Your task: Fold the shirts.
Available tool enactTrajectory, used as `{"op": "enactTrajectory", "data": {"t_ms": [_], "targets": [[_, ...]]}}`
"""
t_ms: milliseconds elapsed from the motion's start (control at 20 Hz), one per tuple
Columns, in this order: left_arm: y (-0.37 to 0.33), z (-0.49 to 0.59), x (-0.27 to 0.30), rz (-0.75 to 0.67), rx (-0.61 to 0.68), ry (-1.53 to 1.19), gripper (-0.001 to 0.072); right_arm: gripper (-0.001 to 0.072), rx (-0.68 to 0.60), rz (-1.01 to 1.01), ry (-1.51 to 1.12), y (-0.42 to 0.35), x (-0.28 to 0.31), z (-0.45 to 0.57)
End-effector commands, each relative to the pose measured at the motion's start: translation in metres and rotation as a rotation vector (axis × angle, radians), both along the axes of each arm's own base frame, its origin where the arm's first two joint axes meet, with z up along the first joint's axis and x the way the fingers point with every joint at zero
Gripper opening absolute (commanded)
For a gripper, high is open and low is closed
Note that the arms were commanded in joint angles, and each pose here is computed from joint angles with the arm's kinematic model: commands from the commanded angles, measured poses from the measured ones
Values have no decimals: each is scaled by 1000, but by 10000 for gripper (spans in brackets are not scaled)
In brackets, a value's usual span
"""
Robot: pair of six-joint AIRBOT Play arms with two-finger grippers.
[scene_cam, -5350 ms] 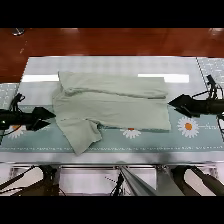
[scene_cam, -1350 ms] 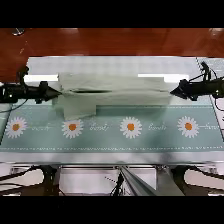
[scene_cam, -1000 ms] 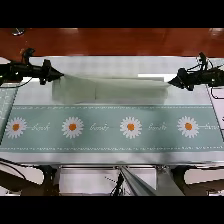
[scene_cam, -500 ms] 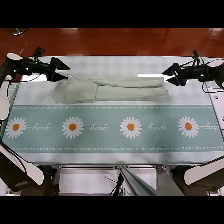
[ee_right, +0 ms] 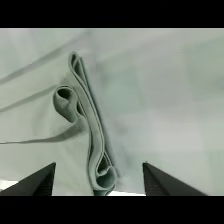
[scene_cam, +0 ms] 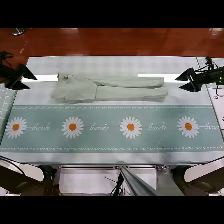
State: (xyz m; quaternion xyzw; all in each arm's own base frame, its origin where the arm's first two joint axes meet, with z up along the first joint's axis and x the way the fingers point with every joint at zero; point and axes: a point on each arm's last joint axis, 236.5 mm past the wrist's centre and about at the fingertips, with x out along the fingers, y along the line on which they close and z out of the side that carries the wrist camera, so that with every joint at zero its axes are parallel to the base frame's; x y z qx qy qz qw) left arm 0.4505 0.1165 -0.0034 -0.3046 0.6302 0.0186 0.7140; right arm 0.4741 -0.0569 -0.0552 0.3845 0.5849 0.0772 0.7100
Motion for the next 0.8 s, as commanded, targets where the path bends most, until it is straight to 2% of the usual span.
{"op": "enactTrajectory", "data": {"t_ms": [0,150,350,400,500,650,700,750], "targets": [[21,28,1,50,160,-148,701,625,9,67,82,16,-13,-23],[-45,55,8,-24,96,-356,701,625,46,114,100,51,-8,-41],[-141,92,-13,-157,-49,-519,700,618,131,173,48,100,4,-36],[-158,101,-18,-191,-65,-540,701,535,139,184,22,109,9,-32],[-183,108,-22,-249,-76,-558,700,25,145,210,-9,120,15,-22],[-212,105,-30,-319,-99,-542,695,20,113,266,-41,117,8,8],[-221,104,-33,-344,-108,-533,651,20,69,303,-49,110,-1,21],[-230,102,-38,-379,-114,-527,375,20,7,342,-56,103,-11,35]]}}
